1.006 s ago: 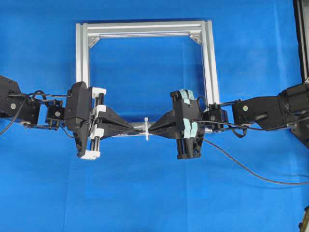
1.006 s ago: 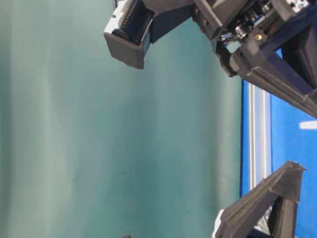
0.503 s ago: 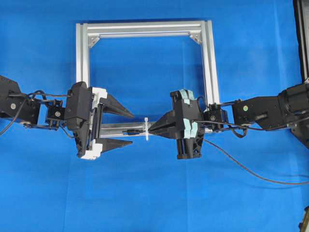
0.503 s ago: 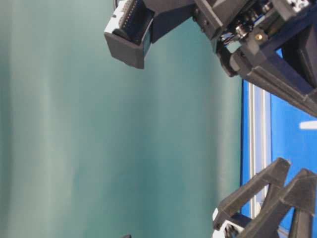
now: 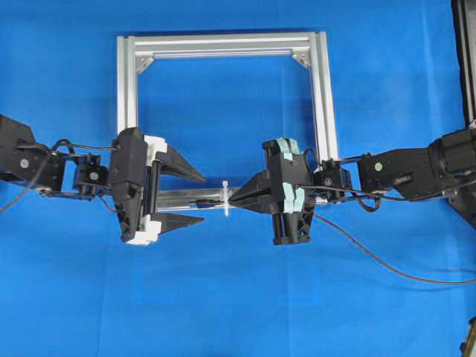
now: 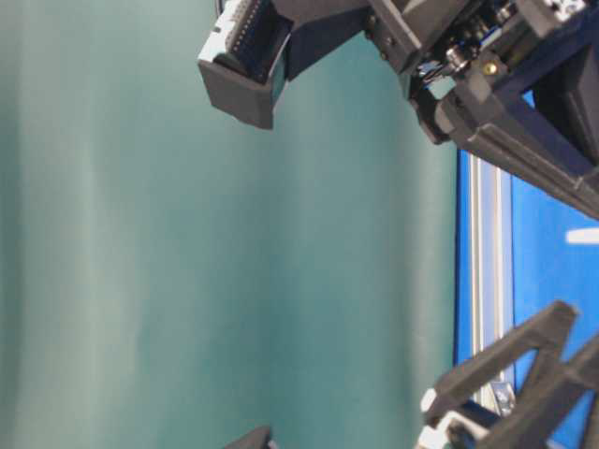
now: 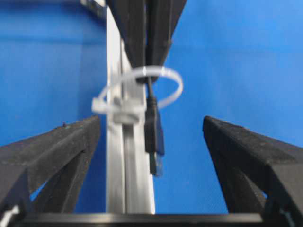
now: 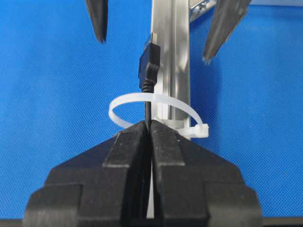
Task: Insert the wire through the string loop located in the center.
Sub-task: 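Close the left gripper on the plug beyond the loop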
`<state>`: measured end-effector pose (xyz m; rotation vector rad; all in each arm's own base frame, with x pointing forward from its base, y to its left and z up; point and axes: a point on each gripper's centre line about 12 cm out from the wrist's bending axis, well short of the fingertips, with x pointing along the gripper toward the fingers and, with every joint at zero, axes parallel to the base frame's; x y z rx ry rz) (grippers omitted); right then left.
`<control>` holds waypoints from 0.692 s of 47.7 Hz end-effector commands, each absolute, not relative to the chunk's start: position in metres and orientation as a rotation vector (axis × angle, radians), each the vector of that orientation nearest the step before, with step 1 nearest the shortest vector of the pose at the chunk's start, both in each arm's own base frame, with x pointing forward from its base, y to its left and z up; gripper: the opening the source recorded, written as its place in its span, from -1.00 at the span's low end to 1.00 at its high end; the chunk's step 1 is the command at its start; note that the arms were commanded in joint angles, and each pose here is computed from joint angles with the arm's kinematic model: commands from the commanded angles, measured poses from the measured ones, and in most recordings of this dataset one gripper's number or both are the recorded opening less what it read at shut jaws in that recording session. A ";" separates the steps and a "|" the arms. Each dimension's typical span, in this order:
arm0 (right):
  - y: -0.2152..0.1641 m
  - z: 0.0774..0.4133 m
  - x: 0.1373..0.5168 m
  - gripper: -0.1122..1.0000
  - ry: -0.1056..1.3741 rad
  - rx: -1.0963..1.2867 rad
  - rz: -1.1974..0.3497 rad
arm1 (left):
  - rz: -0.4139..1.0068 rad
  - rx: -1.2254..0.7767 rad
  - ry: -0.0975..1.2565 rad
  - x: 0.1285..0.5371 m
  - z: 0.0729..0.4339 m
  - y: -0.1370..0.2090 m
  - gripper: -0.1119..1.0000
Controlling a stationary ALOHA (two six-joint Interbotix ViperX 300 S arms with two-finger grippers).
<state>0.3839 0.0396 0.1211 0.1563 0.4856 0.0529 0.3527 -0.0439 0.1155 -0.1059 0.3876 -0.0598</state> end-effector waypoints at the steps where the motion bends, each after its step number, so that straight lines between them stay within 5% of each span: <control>1: 0.040 0.129 0.386 -0.86 0.460 0.154 0.058 | -0.061 -0.108 0.371 0.360 0.121 -0.044 0.82; 33: 0.040 0.129 0.386 -0.86 0.461 0.154 0.058 | -0.056 -0.107 0.395 0.362 0.114 -0.043 0.82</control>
